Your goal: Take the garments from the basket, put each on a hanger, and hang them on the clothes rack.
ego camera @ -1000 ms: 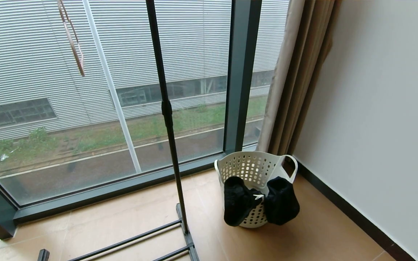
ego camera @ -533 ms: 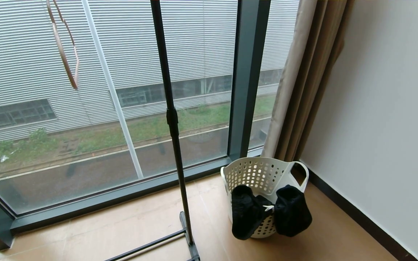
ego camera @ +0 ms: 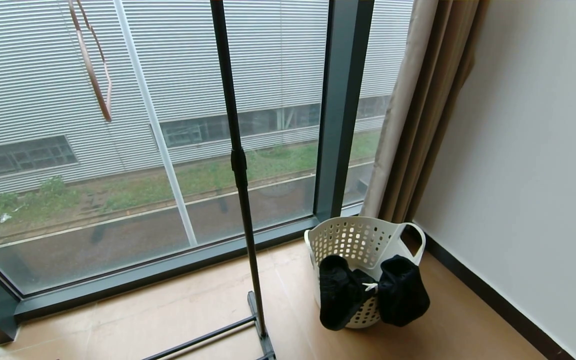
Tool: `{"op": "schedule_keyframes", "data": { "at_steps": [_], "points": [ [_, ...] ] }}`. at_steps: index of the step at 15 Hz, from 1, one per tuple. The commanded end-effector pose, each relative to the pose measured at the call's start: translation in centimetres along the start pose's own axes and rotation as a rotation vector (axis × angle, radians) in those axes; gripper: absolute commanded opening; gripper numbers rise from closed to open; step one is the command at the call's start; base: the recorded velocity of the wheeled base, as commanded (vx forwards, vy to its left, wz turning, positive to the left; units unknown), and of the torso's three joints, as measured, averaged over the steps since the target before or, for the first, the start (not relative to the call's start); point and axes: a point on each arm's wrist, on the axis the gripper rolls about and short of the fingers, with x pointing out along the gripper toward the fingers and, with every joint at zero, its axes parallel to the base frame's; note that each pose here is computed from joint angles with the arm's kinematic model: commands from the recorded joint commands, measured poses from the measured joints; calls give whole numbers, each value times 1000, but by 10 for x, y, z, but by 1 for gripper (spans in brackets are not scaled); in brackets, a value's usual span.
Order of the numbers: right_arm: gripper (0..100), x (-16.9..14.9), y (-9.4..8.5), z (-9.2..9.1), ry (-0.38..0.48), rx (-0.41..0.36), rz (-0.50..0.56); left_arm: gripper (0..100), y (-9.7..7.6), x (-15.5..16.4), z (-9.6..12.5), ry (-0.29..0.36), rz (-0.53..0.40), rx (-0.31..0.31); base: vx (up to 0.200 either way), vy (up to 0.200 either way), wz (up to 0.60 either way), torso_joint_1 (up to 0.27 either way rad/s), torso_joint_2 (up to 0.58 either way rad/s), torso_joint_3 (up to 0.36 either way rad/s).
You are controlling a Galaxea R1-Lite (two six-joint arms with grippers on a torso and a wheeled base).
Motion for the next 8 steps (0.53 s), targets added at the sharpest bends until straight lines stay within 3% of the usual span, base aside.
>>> {"op": "schedule_keyframes", "data": {
  "at_steps": [1, 4, 8],
  "points": [
    [100, 0, 0, 0, 0, 0, 0, 100, 0, 0, 0, 0, 2, -2, 0, 0, 0, 0, 0, 0],
    [100, 0, 0, 0, 0, 0, 0, 100, 0, 0, 0, 0, 2, -2, 0, 0, 0, 0, 0, 0],
    [100, 0, 0, 0, -2, 0, 0, 100, 0, 0, 0, 1, 3, -4, 0, 0, 0, 4, 2, -144]
  ]
}}
